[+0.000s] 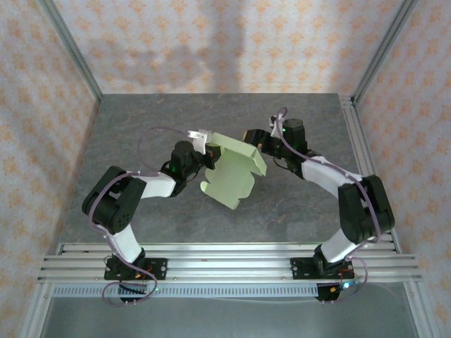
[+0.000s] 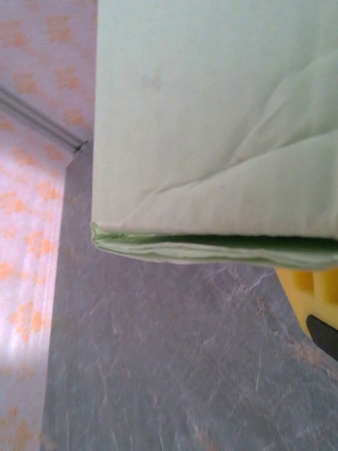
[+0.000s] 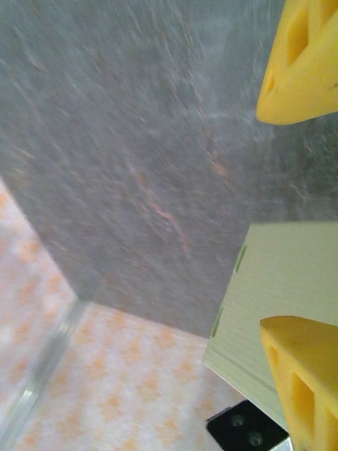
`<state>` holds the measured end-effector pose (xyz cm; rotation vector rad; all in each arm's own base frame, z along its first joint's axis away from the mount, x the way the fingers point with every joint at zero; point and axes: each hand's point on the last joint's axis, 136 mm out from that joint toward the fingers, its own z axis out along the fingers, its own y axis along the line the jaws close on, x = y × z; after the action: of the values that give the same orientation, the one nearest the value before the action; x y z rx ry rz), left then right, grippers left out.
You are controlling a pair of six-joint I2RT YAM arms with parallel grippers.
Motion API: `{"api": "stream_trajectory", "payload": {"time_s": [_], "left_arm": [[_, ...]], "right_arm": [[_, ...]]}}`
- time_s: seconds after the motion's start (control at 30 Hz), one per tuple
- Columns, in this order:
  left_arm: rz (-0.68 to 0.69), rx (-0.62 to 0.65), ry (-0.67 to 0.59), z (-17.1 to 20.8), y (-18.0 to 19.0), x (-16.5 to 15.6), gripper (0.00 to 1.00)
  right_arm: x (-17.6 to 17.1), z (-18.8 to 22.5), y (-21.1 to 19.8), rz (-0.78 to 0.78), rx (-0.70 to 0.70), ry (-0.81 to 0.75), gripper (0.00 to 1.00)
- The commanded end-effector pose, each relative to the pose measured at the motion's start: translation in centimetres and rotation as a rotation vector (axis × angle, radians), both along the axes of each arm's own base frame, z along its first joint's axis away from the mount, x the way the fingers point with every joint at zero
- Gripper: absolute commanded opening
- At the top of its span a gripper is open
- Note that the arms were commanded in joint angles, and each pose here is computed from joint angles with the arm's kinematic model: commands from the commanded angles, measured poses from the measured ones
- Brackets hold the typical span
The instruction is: Fold the paper box
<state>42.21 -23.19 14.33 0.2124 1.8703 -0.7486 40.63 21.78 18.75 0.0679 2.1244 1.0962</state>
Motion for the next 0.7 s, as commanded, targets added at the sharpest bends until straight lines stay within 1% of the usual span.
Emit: {"api": "stream_trajectory", "payload": {"time_s": [0.0,0.1,0.13,0.23,0.3,0.47,0.57,0.67], "left_arm": [[0.115,-0.097,0.019,1.9,2.2,0.6,0.00],[0.184,-0.169,0.102,2.5,3.4,1.0,0.00],[0.206,-0.219,0.136,2.8,3.7,1.2,0.00],[0.225,-0.334,0.178,3.9,3.8,1.3,0.00],[0.212,-0.388,0.200,4.5,3.4,1.4,0.00],[0.167,-0.489,0.227,5.9,2.2,2.3,0.00],[0.150,-0.514,0.228,6.2,1.6,2.9,0.00],[0.147,-0.524,0.221,6.3,1.5,3.2,0.00]], "right_arm": [[0.6,1.2,-4.5,-0.208,-0.040,-0.039,0.72],[-0.1,1.7,-7.7,-0.333,-0.051,-0.060,0.71],[-0.5,1.8,-8.4,-0.362,-0.056,-0.070,0.70],[-1.5,2.6,-9.0,-0.390,-0.039,-0.095,0.68],[-2.2,3.4,-8.4,-0.356,0.016,-0.117,0.68],[-3.0,6.9,-5.5,-0.246,0.260,-0.176,0.65],[-3.4,8.8,-3.6,-0.180,0.337,-0.207,0.63],[-3.9,10.3,-2.1,-0.123,0.373,-0.232,0.62]]}}
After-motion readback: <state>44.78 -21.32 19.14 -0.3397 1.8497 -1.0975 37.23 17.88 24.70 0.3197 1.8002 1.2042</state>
